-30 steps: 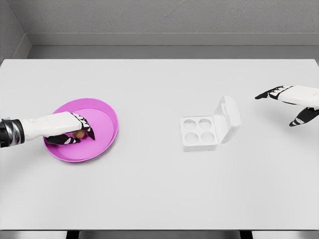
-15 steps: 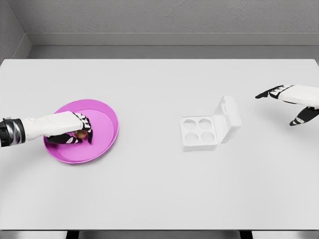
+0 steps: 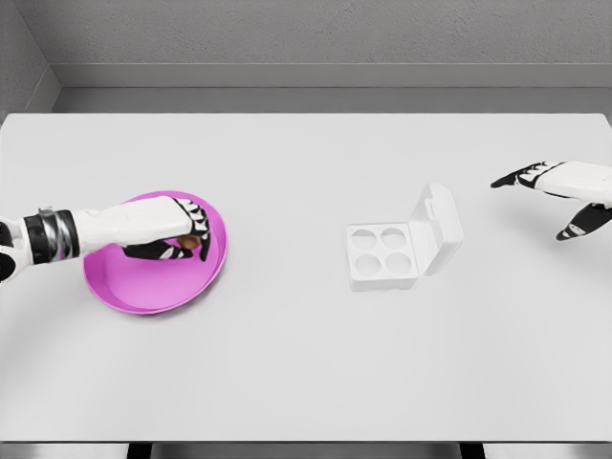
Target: Pack egg into the box and close the box lid
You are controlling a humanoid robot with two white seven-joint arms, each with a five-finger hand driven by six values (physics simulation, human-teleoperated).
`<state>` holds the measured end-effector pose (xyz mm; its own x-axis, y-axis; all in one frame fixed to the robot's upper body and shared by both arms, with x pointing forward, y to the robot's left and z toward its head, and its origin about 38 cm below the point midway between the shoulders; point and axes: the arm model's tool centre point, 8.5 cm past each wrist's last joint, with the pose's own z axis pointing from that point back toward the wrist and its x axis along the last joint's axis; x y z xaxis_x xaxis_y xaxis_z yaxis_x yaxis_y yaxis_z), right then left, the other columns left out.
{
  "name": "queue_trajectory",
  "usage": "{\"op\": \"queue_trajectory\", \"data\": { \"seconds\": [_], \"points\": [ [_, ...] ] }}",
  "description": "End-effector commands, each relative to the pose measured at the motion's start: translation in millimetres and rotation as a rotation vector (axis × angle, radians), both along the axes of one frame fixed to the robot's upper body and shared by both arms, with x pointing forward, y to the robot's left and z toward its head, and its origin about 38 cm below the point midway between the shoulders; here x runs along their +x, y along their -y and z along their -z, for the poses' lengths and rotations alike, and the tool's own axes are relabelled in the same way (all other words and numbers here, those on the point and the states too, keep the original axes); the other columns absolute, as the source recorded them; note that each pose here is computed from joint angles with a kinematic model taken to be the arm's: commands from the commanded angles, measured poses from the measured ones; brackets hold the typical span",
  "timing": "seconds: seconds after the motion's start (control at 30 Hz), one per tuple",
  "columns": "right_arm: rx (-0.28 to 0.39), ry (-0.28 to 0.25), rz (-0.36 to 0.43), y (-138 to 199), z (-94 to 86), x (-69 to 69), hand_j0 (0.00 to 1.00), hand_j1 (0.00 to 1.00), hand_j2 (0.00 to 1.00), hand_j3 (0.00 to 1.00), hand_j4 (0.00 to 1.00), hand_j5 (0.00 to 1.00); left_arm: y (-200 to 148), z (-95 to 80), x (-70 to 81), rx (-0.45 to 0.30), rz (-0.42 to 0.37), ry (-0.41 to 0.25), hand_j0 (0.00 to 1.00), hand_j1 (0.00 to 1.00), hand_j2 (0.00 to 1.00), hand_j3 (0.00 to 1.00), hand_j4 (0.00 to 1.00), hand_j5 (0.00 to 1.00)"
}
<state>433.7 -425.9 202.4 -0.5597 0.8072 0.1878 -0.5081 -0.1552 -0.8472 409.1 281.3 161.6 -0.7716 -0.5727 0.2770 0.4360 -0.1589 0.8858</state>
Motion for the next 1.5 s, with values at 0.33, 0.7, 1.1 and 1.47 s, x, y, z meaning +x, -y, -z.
{"op": "queue_trajectory", "data": {
  "seconds": [0.33, 0.7, 1.1, 1.47],
  "points": [
    [0.004, -0.002, 0.015, 4, -0.2, 0.5, 1.00, 1.00, 1.00, 1.00, 1.00, 1.00, 31, -9.2, 8.8, -0.035, 0.054, 0.026, 0.38, 0.38, 0.38, 0.38, 0.38, 0.38],
    [0.004, -0.002, 0.016, 4, -0.1, 0.5, 1.00, 1.00, 1.00, 1.00, 1.00, 1.00, 55, -18.6, 15.3, -0.075, 0.089, 0.056, 0.38, 0.38, 0.38, 0.38, 0.38, 0.38],
    [0.004, 0.000, 0.016, 4, -0.7, 0.8, 1.00, 1.00, 1.00, 1.00, 1.00, 1.00, 89, -20.0, 17.1, -0.094, 0.146, 0.071, 0.38, 0.38, 0.38, 0.38, 0.38, 0.38],
    [0.004, 0.000, 0.016, 4, -0.7, 0.8, 1.00, 1.00, 1.00, 1.00, 1.00, 1.00, 112, -17.6, 15.3, -0.096, 0.186, 0.079, 0.38, 0.38, 0.38, 0.38, 0.38, 0.38]
  ]
}}
